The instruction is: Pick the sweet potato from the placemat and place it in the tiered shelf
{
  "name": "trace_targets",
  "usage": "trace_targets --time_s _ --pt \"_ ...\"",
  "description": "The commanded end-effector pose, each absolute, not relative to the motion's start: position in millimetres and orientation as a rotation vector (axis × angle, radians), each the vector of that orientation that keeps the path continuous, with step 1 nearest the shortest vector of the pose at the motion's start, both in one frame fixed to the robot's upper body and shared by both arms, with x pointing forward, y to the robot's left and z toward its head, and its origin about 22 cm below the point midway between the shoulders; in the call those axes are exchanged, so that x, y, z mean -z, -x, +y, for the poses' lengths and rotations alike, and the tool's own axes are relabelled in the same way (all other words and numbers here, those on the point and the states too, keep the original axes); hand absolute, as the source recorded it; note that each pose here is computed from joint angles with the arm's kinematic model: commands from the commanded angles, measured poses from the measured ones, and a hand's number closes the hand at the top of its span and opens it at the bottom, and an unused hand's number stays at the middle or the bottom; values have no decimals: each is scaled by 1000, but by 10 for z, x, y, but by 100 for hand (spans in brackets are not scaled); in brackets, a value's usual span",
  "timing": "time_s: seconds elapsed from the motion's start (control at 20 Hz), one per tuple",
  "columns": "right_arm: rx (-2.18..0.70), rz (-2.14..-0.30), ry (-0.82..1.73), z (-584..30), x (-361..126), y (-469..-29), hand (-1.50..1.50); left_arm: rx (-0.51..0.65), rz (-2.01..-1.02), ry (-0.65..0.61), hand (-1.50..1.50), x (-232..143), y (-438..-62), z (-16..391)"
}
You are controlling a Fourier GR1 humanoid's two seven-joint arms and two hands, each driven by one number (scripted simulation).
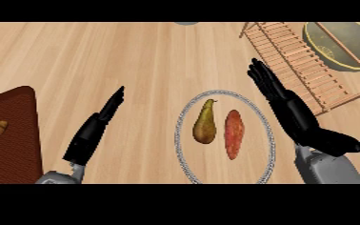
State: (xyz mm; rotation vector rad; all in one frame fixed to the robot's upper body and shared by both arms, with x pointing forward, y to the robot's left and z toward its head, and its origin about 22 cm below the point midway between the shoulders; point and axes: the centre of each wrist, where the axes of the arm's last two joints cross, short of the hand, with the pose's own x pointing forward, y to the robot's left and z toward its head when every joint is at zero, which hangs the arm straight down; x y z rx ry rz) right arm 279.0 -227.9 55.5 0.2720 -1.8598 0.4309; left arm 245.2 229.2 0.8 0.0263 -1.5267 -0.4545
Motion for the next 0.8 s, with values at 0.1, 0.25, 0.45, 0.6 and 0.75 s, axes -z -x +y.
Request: trace_targets --time_s 0.1,0.25,0.45,0.6,0.75 --pt "-310 -1881 -63 -2513 -793 -3097 150 284 -1580 -71 0 -279 -2632 2482" --pt "-181 -1884 97 -2866 -1030 -3213 150 103 -1614 -138 0 -684 -2844 2800" --pt "169 -1609 46 -3097 -504 -3064 -150 50 -1549 -75 0 -617 -2825 2619" --pt "108 -1710 -121 -3084 -614 -3123 -150 50 -1538 -98 0 -723 -2949 2776" --pt "-39 -1753 -169 -3050 -866 -3023 -150 59 -1508 -100 0 -597 -3022 2787"
